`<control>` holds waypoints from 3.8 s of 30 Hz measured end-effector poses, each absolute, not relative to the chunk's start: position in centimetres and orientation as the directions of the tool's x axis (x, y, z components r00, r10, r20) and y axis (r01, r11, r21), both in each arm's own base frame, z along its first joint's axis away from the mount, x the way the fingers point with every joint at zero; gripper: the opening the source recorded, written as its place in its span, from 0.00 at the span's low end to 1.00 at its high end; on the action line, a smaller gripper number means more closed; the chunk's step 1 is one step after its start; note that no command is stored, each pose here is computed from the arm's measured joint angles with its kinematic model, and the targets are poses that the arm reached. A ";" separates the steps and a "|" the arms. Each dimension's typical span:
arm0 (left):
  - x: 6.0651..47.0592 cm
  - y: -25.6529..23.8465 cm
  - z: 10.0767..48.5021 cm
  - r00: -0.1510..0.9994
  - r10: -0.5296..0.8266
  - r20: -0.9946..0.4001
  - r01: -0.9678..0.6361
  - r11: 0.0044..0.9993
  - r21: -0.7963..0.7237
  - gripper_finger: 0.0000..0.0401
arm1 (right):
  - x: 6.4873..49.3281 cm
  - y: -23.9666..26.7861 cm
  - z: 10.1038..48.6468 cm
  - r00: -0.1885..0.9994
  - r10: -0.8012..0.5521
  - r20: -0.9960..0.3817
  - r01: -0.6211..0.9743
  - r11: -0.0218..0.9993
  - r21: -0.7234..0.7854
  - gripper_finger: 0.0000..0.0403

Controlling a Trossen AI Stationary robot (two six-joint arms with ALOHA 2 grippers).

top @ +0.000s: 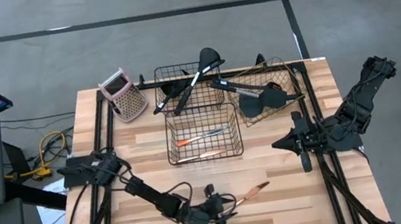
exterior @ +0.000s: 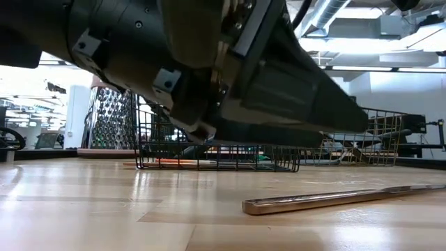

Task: Pick & Place Kitchen Items
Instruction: Put the table knife into the bottom wire basket

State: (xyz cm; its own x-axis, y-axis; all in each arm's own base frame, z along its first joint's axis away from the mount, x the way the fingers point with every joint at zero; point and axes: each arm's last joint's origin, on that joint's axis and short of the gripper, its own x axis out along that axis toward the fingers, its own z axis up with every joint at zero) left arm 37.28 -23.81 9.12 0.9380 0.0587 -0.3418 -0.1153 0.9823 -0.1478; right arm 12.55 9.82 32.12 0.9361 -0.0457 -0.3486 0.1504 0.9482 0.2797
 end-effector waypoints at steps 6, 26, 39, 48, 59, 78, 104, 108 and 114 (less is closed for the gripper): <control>36.5 -24.7 8.1 0.921 0.042 -0.386 -0.093 0.989 -0.115 0.47 | 12.5 9.8 32.0 0.931 -0.050 -0.361 0.154 0.952 0.264 0.00; 34.9 -25.6 4.8 0.846 0.163 -0.508 -0.176 0.984 0.023 0.34 | 12.4 9.7 31.8 0.926 -0.052 -0.375 0.154 0.956 0.250 0.00; 32.8 -23.4 5.1 0.812 0.224 -0.539 -0.264 0.965 0.004 0.27 | 12.4 9.7 31.8 0.926 -0.050 -0.374 0.153 0.956 0.250 0.00; 33.4 -22.4 5.0 0.799 0.191 -0.571 -0.237 0.972 -0.006 0.18 | 12.4 9.7 31.9 0.928 -0.047 -0.371 0.151 0.955 0.256 0.00; 33.7 -22.3 5.3 0.797 0.141 -0.588 -0.210 0.976 -0.051 0.03 | 12.5 9.8 31.9 0.930 -0.044 -0.365 0.149 0.953 0.264 0.00; 33.3 -21.9 8.2 0.789 0.169 -0.591 -0.231 0.972 -0.031 0.01 | 12.5 9.8 32.0 0.931 -0.043 -0.364 0.147 0.953 0.264 0.00; 33.1 -19.3 7.1 0.736 0.266 -0.622 -0.377 0.925 -0.051 0.00 | 12.5 9.9 32.0 0.932 -0.034 -0.362 0.132 0.959 0.250 0.00; 33.1 -19.2 7.2 0.737 0.266 -0.621 -0.410 0.907 -0.097 0.00 | 13.0 10.4 30.5 0.885 -0.059 -0.462 0.151 0.974 0.166 0.00; 33.1 -19.3 7.2 0.737 0.261 -0.623 -0.413 0.904 -0.109 0.00 | 14.2 11.9 28.2 0.794 -0.039 -0.606 0.078 0.996 0.037 0.05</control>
